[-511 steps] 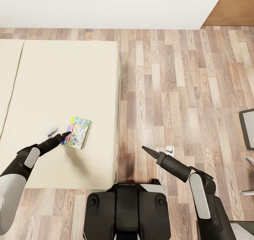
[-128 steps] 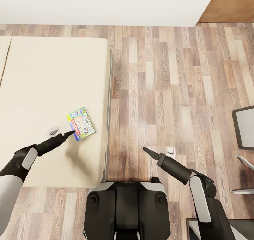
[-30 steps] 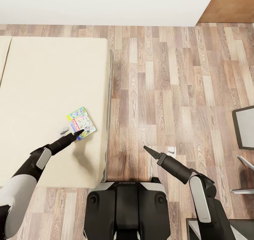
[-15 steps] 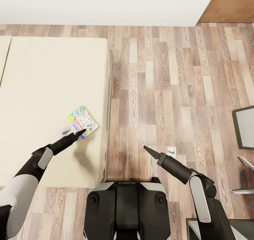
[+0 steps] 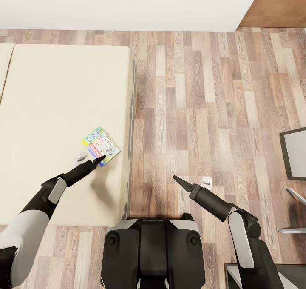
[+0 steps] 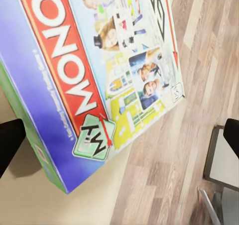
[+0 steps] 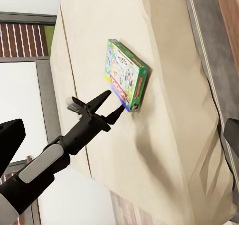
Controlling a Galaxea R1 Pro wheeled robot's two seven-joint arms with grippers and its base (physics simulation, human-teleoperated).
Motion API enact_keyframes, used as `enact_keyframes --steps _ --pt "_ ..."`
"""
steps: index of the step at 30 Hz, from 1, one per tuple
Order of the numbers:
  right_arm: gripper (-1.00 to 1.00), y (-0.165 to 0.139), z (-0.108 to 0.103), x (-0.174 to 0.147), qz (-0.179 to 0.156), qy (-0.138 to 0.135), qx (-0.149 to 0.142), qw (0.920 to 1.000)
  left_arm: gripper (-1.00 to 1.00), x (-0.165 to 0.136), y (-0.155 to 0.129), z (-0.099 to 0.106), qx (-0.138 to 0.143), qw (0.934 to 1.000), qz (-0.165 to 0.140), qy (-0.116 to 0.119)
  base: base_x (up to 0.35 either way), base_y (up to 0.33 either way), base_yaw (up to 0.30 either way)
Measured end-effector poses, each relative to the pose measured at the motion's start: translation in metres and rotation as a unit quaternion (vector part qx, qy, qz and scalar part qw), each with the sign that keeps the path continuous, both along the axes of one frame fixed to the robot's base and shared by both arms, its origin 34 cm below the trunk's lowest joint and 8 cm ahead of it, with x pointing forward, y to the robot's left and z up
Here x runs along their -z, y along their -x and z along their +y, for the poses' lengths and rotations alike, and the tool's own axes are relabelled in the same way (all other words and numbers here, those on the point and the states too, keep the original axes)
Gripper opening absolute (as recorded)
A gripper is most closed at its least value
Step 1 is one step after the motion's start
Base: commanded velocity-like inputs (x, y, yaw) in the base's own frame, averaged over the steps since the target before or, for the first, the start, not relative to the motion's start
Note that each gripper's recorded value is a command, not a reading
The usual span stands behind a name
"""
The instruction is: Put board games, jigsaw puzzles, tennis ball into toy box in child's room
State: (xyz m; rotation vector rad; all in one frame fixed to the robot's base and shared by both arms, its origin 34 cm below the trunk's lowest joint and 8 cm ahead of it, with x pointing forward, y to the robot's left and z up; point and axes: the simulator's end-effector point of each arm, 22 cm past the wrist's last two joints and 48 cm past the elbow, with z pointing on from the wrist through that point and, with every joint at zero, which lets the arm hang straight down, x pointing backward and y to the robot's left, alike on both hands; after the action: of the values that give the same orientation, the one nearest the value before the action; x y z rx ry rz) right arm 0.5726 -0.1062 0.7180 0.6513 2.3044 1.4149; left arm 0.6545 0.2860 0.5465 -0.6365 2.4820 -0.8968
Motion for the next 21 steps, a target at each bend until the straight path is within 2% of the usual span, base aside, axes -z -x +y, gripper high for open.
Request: enact_keyframes --steps 21 --pt "1.0 -0.0004 -0.0005 -0.0007 -0.001 -0.001 0.001 1.0 1.0 -0.0004 -0.0006 -0.0055 -0.003 1.0 0.0 0.007 0.0 0.0 0.0"
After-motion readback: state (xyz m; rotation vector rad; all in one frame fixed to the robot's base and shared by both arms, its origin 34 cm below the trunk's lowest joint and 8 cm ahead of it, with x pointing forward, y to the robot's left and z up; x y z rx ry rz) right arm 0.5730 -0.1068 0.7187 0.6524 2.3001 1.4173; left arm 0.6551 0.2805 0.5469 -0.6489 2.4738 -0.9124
